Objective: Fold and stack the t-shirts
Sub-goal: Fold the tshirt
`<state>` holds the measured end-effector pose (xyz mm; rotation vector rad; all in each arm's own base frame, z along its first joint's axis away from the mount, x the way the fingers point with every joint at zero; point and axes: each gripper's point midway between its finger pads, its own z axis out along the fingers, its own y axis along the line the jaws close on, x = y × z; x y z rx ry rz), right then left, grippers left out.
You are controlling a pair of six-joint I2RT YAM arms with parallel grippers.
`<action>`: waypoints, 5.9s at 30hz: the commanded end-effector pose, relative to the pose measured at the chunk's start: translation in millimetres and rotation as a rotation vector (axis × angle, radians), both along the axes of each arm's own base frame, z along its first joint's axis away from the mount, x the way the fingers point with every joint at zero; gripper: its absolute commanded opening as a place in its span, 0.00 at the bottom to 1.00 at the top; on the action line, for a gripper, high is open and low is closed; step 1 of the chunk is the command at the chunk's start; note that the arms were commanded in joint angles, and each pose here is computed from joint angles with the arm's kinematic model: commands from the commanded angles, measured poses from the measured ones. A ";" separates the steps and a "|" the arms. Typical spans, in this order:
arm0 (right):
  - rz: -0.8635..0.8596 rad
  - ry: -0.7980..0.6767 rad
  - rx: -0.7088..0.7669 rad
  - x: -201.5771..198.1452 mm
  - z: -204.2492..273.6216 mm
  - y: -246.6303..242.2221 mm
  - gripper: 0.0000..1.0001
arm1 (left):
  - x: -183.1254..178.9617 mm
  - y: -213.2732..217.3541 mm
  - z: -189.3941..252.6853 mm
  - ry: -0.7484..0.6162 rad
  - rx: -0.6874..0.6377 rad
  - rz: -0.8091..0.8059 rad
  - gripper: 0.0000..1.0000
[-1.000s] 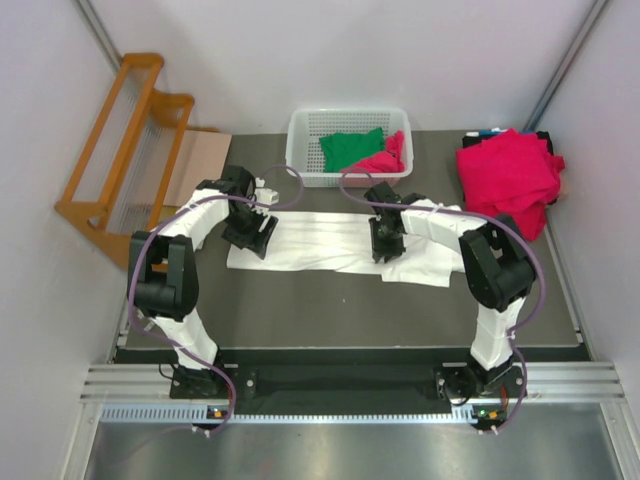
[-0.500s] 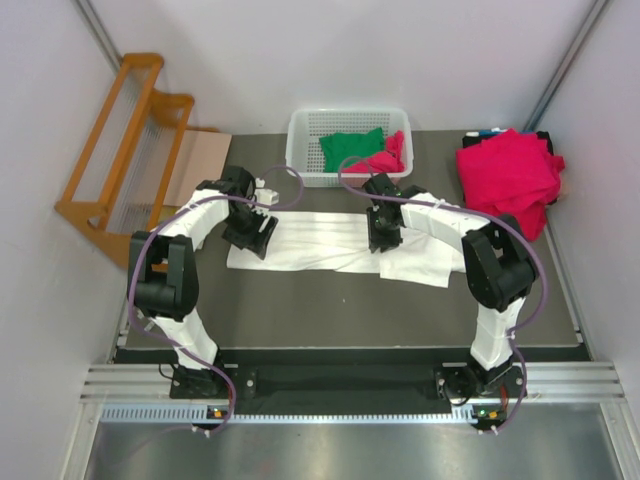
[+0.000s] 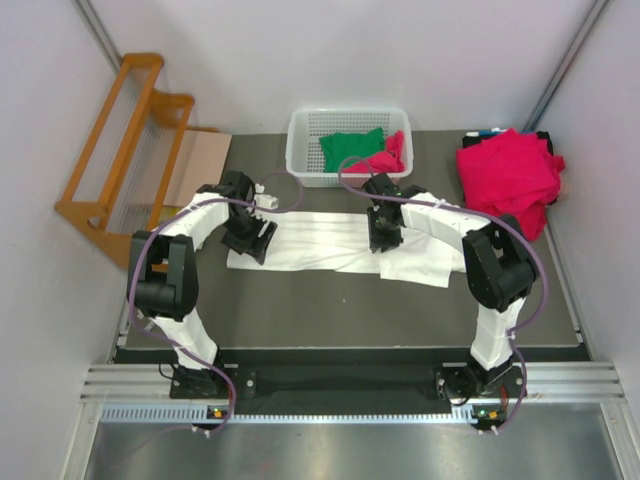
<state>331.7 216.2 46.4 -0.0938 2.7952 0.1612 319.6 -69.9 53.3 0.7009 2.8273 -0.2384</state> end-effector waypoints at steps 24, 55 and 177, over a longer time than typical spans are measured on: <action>0.015 -0.098 0.016 17.9 34.3 11.0 0.31 | 7.1 -0.2 4.2 -0.042 -0.012 -0.011 0.73; 0.008 -0.077 0.022 23.7 22.4 7.5 0.00 | 10.0 4.2 5.4 -0.050 0.005 -0.009 0.73; 0.293 -0.195 -0.177 38.6 38.8 5.8 0.40 | 3.9 16.9 0.0 -0.034 0.000 0.009 0.73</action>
